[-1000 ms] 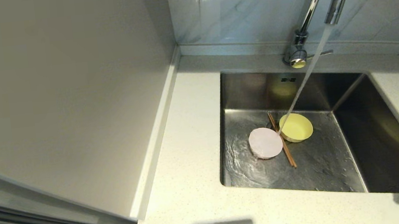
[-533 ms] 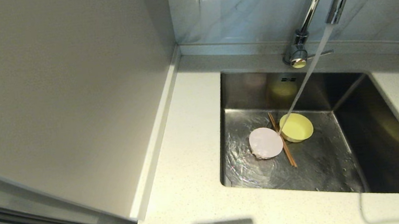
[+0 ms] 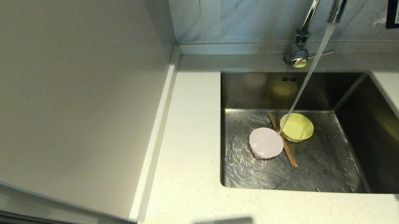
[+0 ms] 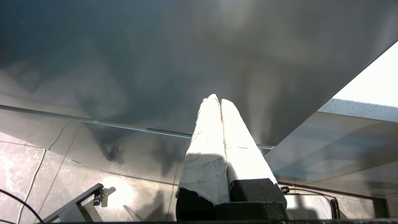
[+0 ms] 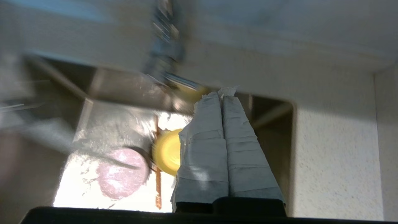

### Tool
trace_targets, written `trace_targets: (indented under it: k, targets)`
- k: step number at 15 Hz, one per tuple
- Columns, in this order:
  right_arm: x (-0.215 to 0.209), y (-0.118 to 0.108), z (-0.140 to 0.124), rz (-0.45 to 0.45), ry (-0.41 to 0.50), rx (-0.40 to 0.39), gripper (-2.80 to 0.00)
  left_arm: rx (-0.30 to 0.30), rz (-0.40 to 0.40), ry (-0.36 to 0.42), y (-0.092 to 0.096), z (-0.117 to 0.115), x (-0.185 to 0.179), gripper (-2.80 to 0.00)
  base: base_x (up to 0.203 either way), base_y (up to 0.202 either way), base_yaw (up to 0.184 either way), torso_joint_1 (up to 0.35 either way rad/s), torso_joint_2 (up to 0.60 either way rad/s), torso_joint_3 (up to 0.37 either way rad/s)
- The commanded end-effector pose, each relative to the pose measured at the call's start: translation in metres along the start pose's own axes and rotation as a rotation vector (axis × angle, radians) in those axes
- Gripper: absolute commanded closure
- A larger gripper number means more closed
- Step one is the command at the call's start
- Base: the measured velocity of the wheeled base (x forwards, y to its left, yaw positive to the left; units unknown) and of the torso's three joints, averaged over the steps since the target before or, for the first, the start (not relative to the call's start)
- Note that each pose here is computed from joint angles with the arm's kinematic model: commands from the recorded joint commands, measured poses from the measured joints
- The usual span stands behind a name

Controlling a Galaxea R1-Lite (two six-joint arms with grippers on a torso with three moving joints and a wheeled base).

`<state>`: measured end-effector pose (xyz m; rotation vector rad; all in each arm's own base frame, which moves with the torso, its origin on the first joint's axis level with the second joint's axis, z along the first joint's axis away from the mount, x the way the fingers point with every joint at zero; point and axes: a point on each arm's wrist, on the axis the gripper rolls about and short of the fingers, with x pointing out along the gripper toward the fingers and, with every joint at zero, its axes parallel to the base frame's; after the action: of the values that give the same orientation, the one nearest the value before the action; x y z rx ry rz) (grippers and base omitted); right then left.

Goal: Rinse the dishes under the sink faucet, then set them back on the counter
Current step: Turn off the faucet

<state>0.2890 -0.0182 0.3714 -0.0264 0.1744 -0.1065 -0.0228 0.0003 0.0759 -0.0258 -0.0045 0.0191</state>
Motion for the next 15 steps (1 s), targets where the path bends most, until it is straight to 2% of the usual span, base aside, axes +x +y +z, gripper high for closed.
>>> trace_targets:
  k: [1, 4, 7, 9, 15]
  targets:
    - [0.044, -0.005, -0.015, -0.021, 0.084, -0.004, 0.00, 0.000, 0.001, -0.003, 0.000, 0.000, 0.000, 0.00, 0.000, 0.000, 0.000, 0.000, 0.00, 0.000]
    - [0.066, -0.007, -0.017, -0.029, 0.104, -0.004, 0.00, 0.000, 0.001, -0.003, 0.000, 0.000, 0.000, 0.00, 0.000, 0.000, 0.000, 0.000, 0.00, 0.000]
    - [0.089, -0.006, -0.033, -0.011, 0.186, -0.003, 0.00, 0.000, 0.001, -0.003, 0.000, 0.000, 0.000, 0.00, 0.000, 0.000, 0.000, 0.000, 0.00, 0.000]
    - [0.102, -0.005, -0.044, 0.022, 0.230, -0.002, 0.00, 0.000, 0.001, -0.003, 0.000, 0.000, 0.000, 0.00, 0.000, 0.000, 0.000, 0.000, 0.00, 0.000]
    - [0.120, -0.001, -0.054, 0.127, 0.256, 0.032, 0.00, 0.000, 0.001, -0.003, 0.000, 0.000, 0.000, 0.00, 0.000, 0.000, 0.000, 0.000, 0.00, 0.000]
